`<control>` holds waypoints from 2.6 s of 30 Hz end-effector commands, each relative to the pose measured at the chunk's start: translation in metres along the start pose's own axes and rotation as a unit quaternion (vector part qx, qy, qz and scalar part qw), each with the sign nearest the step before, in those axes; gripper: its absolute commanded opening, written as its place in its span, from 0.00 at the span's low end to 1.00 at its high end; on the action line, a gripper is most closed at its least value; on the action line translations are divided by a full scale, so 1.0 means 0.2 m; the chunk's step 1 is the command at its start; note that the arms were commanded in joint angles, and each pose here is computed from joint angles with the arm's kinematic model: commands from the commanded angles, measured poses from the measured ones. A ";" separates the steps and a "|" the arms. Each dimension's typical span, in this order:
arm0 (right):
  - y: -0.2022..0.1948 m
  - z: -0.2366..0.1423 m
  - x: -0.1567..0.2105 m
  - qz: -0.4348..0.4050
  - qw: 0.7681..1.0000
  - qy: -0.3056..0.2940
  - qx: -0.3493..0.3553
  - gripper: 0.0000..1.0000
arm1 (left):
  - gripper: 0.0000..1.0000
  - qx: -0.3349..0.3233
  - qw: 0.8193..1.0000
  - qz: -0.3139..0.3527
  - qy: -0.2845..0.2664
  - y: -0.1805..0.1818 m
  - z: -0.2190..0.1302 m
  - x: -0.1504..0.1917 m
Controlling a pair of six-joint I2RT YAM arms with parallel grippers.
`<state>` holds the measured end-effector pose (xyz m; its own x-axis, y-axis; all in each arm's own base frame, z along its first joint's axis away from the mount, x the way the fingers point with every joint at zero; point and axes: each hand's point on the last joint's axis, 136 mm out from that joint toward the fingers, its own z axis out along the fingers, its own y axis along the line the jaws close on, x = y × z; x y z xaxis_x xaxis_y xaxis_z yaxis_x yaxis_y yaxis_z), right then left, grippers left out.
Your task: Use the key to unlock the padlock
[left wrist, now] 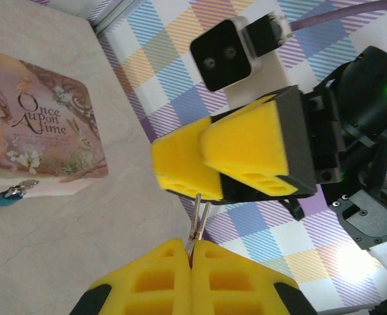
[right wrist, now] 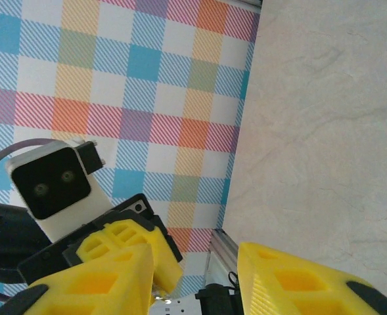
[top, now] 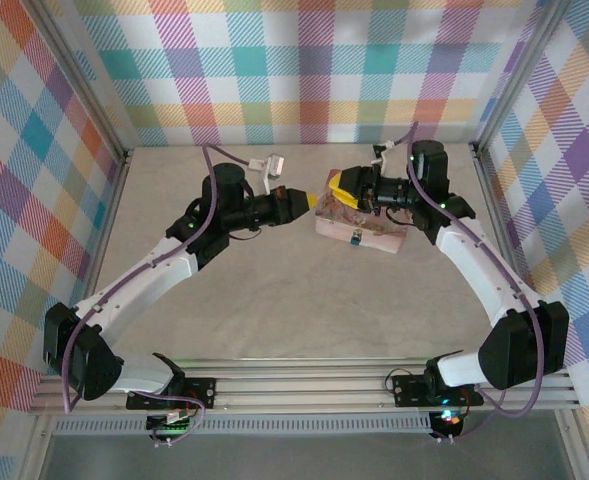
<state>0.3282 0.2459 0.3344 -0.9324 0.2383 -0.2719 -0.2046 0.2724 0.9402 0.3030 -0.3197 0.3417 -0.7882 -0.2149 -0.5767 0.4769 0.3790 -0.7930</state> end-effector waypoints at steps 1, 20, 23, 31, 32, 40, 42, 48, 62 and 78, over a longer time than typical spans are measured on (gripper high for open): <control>0.08 0.01 0.02 -0.011 1.000 0.009 -0.026 0.37 | 0.00 -0.005 1.000 0.012 -0.009 0.00 -0.03 -0.01; 0.07 0.08 0.09 -0.034 0.998 0.030 -0.036 0.25 | 0.00 0.001 1.000 -0.014 -0.017 0.01 0.00 -0.06; 0.07 0.09 0.09 -0.033 0.998 0.033 -0.038 0.23 | 0.00 0.004 1.000 -0.017 -0.016 0.01 0.01 -0.06; 0.07 0.10 0.10 -0.035 0.998 0.038 -0.038 0.19 | 0.00 0.007 0.999 -0.025 -0.021 0.01 0.02 -0.07; 0.07 0.10 0.11 -0.034 0.998 0.039 -0.039 0.19 | 0.00 0.006 0.999 -0.025 -0.022 0.02 0.02 -0.07; 0.07 0.11 0.12 -0.045 0.997 0.042 -0.043 0.03 | 0.00 0.006 0.999 -0.029 -0.021 0.02 0.01 -0.06; 0.07 0.11 0.12 -0.047 0.997 0.040 -0.041 0.01 | 0.00 0.005 0.999 -0.029 -0.019 0.03 0.01 -0.05; 0.07 0.11 0.12 -0.056 0.997 0.039 -0.046 0.00 | 0.00 0.003 0.999 -0.029 -0.017 0.03 -0.01 -0.02; 0.07 0.04 0.17 -0.142 0.986 0.077 0.027 0.00 | 0.39 -0.053 0.999 0.000 -0.004 0.09 -0.10 0.01; 0.10 -0.04 0.18 -0.327 0.931 0.121 0.105 0.00 | 0.50 0.000 0.997 0.079 -0.025 -0.04 -0.22 -0.03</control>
<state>0.2993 0.2519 0.3399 -0.7504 -0.1584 -0.6418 -0.6193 0.5082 0.5986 0.2929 -0.2762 0.3422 -0.7314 -0.2118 -0.6482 0.5002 0.4795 -0.7210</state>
